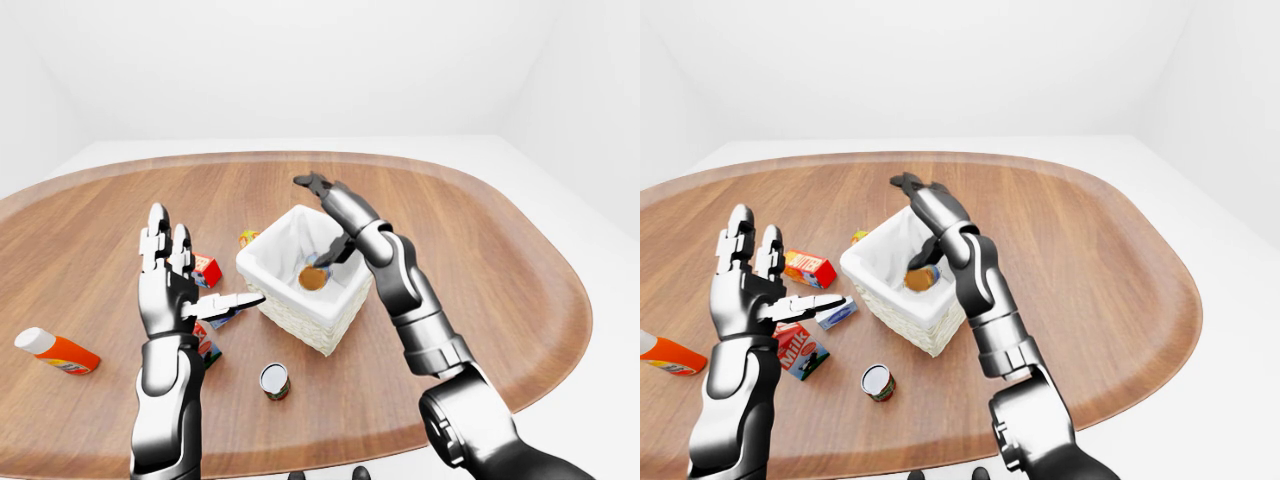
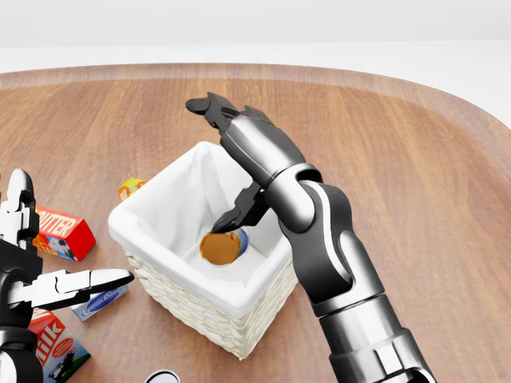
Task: Pick up the alphabet soup, and put it in the basket.
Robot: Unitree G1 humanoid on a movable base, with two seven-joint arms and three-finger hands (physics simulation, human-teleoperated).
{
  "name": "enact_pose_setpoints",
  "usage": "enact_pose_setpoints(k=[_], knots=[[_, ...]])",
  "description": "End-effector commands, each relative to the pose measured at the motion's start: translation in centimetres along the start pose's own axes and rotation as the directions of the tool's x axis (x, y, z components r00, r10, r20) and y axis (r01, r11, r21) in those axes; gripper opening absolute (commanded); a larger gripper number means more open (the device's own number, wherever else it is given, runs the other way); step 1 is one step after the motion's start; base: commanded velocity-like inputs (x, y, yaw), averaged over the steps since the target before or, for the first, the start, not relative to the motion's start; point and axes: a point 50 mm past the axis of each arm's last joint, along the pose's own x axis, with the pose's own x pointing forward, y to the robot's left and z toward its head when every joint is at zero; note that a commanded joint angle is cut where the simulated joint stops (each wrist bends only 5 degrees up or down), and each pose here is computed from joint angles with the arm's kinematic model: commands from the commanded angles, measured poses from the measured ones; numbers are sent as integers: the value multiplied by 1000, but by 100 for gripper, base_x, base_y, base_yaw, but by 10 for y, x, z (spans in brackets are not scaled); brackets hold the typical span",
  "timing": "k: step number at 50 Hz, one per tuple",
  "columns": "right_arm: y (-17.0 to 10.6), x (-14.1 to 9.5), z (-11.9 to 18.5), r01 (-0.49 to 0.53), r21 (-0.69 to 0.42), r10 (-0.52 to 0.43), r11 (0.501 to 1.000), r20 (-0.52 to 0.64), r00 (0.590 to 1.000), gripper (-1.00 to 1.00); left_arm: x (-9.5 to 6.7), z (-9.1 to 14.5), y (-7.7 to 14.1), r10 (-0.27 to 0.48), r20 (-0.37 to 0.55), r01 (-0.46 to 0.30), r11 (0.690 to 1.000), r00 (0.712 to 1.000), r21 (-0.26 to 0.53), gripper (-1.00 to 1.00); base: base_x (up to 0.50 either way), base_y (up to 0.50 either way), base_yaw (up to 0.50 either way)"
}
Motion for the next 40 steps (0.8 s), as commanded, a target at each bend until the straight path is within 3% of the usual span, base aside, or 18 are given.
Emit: enact_pose_setpoints(k=[1, 29, 40], knots=[[0, 1, 0, 1, 6, -1, 1000, -1, 1000, 100, 0, -1, 0, 0, -4, 0, 1000, 1000, 1, 100, 0, 0, 0], [-5, 1, 7, 9, -1, -9, 1000, 24, 1000, 100, 0, -3, -1, -1, -11, 1, 1000, 1000, 0, 100, 0, 0, 0], [-28, -1, 25, 70, -21, -68, 997, 95, 993, 100, 0, -4, 0, 0, -16, 0, 1000, 1000, 0, 100, 0, 0, 0]])
